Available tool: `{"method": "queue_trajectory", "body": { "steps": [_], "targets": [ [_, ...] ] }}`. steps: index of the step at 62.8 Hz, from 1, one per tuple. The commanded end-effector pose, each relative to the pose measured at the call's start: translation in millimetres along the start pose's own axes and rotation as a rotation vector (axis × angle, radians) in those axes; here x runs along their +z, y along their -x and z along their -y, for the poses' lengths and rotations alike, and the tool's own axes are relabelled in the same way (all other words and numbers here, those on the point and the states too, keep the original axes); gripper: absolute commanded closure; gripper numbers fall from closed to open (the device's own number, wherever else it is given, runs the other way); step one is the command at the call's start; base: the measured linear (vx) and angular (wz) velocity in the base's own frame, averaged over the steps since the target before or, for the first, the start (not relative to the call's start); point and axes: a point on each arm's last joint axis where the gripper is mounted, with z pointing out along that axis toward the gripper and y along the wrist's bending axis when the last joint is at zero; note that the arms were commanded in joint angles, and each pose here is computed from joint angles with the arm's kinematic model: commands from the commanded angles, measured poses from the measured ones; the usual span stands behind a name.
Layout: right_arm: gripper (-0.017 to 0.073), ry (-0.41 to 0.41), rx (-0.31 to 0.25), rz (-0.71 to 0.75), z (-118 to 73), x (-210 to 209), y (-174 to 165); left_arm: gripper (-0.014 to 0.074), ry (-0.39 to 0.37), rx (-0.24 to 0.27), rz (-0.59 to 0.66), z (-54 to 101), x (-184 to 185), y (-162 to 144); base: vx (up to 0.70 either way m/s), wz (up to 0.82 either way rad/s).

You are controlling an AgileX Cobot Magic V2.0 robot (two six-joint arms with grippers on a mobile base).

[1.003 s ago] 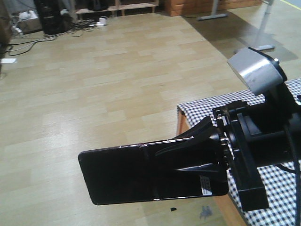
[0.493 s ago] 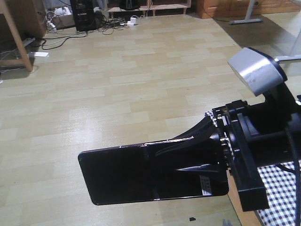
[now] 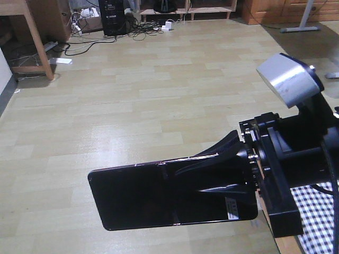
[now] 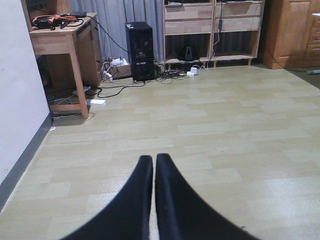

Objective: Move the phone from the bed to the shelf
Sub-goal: 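Hold the phone in the right gripper while the base turns away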

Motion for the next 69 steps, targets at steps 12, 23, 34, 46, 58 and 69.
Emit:
{"method": "queue_trajectory", "body": {
  "steps": [12,23,34,46,58,69],
  "targets": [
    [0.0561,0.097,-0.017,0.066,-18.1,-6.0,12.0,0.0592,0.003,-0.009,0.071,-0.2,-0.3,4.3,0.24,0.09],
    [0.0561,0.097,-0.017,0.066,-18.1,-6.0,12.0,0.0592,0.003,-0.009,0.071,-0.2,-0.3,4.3,0.26,0.08],
    [0.0561,0.097,-0.017,0.066,-18.1,-6.0,12.0,0.0592,0.003,-0.009,0.071,-0.2,-0.3,4.3,0.26,0.07],
    [0.0561,0.097,-0.017,0.066,-18.1,-6.0,12.0,0.0592,0.003,-0.009,0.071,-0.2,-0.3,4.3,0.25,0.02],
    [0.0561,0.097,-0.017,0.066,-18.1,-6.0,12.0,0.0592,0.003,-0.009,0.071,-0.2,-0.3,4.3,0.23,-0.01],
    [0.0561,0.097,-0.017,0.066,-18.1,-6.0,12.0,0.0592,0.003,-0.009,0.071,-0.2,-0.3,4.3,0.24,0.01]
  ]
}}
